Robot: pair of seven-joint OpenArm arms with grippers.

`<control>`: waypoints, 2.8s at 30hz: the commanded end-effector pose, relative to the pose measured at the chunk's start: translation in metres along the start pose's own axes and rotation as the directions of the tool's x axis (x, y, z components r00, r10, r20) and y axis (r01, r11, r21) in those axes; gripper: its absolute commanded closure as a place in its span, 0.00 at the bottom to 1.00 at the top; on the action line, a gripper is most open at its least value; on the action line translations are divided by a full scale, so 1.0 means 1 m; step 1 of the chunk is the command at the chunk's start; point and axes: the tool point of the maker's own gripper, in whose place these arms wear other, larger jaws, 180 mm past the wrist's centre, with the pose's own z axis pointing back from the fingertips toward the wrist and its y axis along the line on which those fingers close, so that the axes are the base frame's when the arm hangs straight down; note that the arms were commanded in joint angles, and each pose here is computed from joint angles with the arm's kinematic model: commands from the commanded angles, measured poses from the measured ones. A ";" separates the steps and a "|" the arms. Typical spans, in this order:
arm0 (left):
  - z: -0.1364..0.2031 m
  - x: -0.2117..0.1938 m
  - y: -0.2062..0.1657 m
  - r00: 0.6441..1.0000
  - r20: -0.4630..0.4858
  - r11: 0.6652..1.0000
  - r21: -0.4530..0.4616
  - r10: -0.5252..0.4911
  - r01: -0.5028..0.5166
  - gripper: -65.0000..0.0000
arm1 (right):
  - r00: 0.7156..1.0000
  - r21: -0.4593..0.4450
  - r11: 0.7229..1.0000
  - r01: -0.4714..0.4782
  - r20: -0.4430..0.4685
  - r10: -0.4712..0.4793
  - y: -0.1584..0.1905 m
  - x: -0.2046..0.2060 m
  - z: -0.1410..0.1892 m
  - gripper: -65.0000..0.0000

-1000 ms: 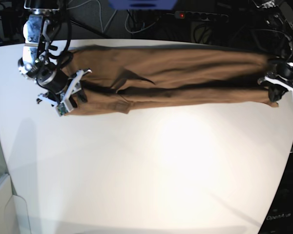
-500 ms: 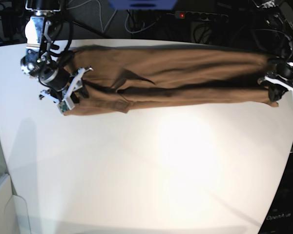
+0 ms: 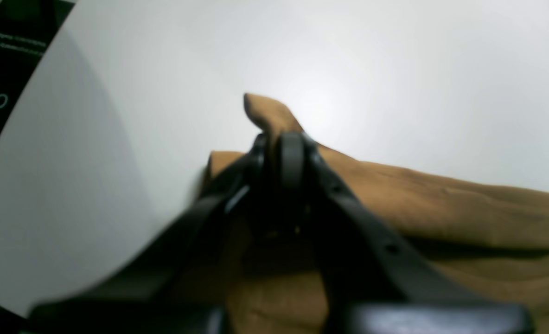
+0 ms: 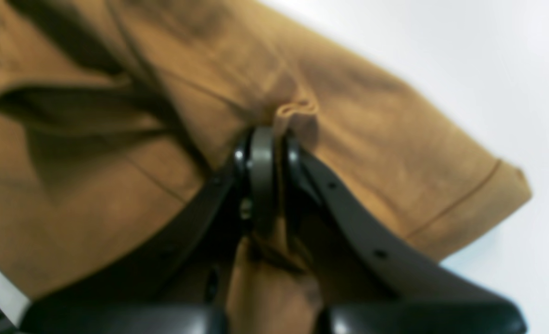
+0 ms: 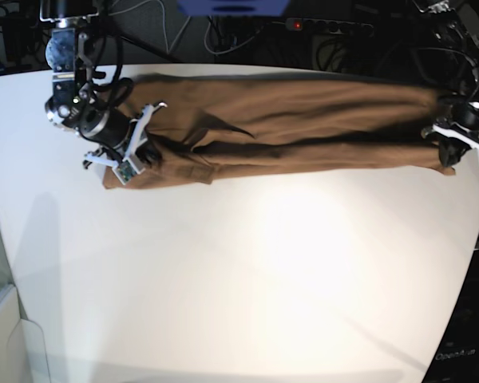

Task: Fold the T-shirt properly
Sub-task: 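Drag the folded shirt with the right gripper toward the robot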

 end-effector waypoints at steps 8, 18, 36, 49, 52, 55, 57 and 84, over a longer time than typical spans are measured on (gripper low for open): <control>0.003 0.020 0.000 0.998 0.062 1.000 -0.005 -0.016 0.016 0.95 | 0.986 -0.039 0.995 -0.094 0.137 0.099 0.000 0.043 0.029 0.97; 0.004 0.023 -0.001 0.997 0.071 1.000 -0.005 -0.020 0.021 0.95 | 0.981 -0.021 0.992 -0.122 0.148 0.124 0.026 0.040 0.052 0.96; 0.014 0.035 -0.014 0.993 0.111 0.999 -0.011 -0.052 0.053 0.95 | 0.987 0.031 0.998 -0.062 0.148 0.056 0.052 0.012 0.064 0.96; 0.014 0.034 -0.013 0.993 0.107 0.999 -0.010 -0.052 0.053 0.95 | 0.989 -0.113 0.988 -0.104 0.093 0.114 -0.017 0.044 0.048 0.47; 0.014 0.034 -0.013 0.993 0.107 0.999 -0.010 -0.052 0.053 0.95 | 0.994 -0.113 0.989 -0.093 0.049 0.099 -0.025 0.038 0.039 0.47; 0.014 0.034 -0.013 0.993 0.109 0.999 -0.009 -0.051 0.052 0.95 | 0.997 -0.102 0.993 -0.065 0.042 0.069 -0.026 0.032 0.032 0.47; 0.014 0.036 -0.014 0.992 0.113 0.999 -0.010 -0.051 0.052 0.95 | 0.997 -0.106 0.993 -0.047 0.050 0.053 -0.029 0.034 0.028 0.47; 0.014 0.035 -0.014 0.993 0.110 0.999 -0.010 -0.052 0.054 0.95 | 0.999 -0.072 0.997 0.023 0.039 -0.020 -0.027 0.011 0.012 0.96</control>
